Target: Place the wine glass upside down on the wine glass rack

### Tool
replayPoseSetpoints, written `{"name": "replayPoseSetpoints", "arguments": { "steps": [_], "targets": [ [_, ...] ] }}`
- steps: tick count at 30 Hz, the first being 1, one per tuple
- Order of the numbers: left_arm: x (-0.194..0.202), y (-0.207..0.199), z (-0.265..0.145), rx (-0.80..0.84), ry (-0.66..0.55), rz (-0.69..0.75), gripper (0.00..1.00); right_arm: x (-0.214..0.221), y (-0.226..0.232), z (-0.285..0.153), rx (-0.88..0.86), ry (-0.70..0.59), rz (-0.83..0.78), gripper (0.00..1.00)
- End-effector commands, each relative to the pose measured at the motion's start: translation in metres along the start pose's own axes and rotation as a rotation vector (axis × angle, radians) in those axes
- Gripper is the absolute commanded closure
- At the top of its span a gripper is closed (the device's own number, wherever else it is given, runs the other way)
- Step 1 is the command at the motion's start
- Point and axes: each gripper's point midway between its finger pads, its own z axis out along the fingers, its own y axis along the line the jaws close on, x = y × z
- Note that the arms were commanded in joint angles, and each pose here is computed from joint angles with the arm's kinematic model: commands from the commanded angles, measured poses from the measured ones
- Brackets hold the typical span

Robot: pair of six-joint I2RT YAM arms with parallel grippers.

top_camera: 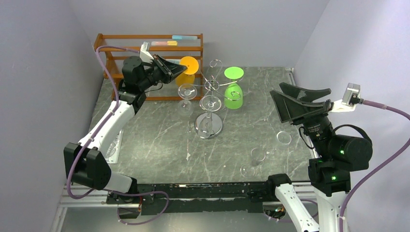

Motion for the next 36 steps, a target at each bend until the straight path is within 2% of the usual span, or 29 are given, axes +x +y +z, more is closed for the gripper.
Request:
{"name": "replayPoseSetpoints", "arguments": {
  "steps": [1, 14, 20, 26, 32, 36],
  "targets": [
    [0.001, 0.002, -0.011, -0.023, 0.007, 0.051, 0.91, -0.002, 0.007, -0.005, -0.023, -0.012, -0.008, 0.21],
    [0.014, 0.025, -0.018, -0.119, 0.062, 0.067, 0.82, -0.001, 0.004, -0.005, -0.01, -0.008, -0.003, 0.21],
    [0.012, 0.03, -0.022, -0.15, 0.069, 0.088, 0.65, 0.011, -0.007, 0.001, 0.036, 0.083, -0.017, 0.21],
    [-0.003, 0.027, -0.037, -0.194, 0.016, 0.134, 0.47, 0.027, -0.026, -0.001, 0.116, 0.146, -0.002, 0.21],
    [-0.022, 0.025, -0.061, -0.262, -0.056, 0.215, 0.34, 0.056, -0.062, -0.012, 0.286, 0.294, 0.003, 0.22],
    [-0.035, 0.014, -0.084, -0.304, -0.129, 0.333, 0.26, 0.08, -0.093, -0.03, 0.455, 0.41, 0.021, 0.27]
  ]
}}
